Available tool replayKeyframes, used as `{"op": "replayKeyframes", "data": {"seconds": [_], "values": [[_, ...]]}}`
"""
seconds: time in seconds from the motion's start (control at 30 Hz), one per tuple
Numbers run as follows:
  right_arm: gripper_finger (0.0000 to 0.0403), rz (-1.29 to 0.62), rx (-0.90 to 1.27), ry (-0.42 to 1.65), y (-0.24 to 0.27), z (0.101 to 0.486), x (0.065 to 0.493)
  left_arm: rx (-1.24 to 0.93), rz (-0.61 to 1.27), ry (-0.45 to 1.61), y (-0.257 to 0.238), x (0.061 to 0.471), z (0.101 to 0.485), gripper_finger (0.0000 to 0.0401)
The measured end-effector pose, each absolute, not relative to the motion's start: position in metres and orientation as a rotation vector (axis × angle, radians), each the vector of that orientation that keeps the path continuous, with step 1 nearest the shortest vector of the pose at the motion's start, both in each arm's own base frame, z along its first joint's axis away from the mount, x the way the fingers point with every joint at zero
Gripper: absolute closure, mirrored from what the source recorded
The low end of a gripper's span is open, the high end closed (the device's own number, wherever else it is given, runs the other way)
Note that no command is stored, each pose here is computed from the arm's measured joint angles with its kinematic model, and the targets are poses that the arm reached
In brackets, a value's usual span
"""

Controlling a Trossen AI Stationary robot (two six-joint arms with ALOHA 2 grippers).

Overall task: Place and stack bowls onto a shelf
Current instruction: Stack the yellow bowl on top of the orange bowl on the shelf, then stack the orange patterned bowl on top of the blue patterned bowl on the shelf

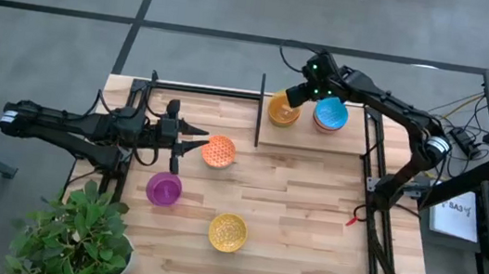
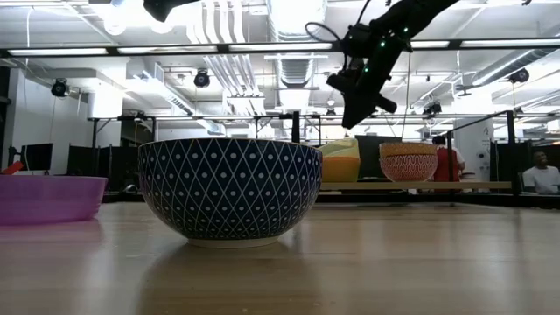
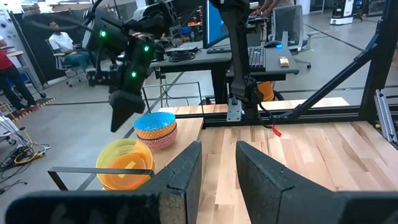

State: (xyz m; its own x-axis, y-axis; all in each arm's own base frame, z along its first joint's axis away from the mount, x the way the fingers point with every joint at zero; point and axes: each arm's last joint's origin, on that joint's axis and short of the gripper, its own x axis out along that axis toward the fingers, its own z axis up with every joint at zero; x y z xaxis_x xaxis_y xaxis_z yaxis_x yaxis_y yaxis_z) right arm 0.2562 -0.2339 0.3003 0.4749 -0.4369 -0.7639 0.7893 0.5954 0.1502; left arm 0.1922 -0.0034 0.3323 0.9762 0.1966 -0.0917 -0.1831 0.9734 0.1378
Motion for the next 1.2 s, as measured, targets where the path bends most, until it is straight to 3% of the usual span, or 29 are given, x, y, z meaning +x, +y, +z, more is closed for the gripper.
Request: {"op": "replayKeyframes", "data": {"seconds": [0.3,0.9,1.2], "values": [[0.0391,-0.779,0.516,0.760,-0.236,0.289,0.261,0.128,0.192,0.099,-0.003,0.192,0.333,0.0319],[0.0394,-0.811,0.477,0.813,-0.232,0.278,0.265,0.128,0.192,0.100,-0.003,0.192,0.333,0.0319],[0.0394,-0.576,0.297,0.728,-0.154,0.305,0.279,0.102,0.143,0.101,-0.005,0.196,0.331,0.0319]]}}
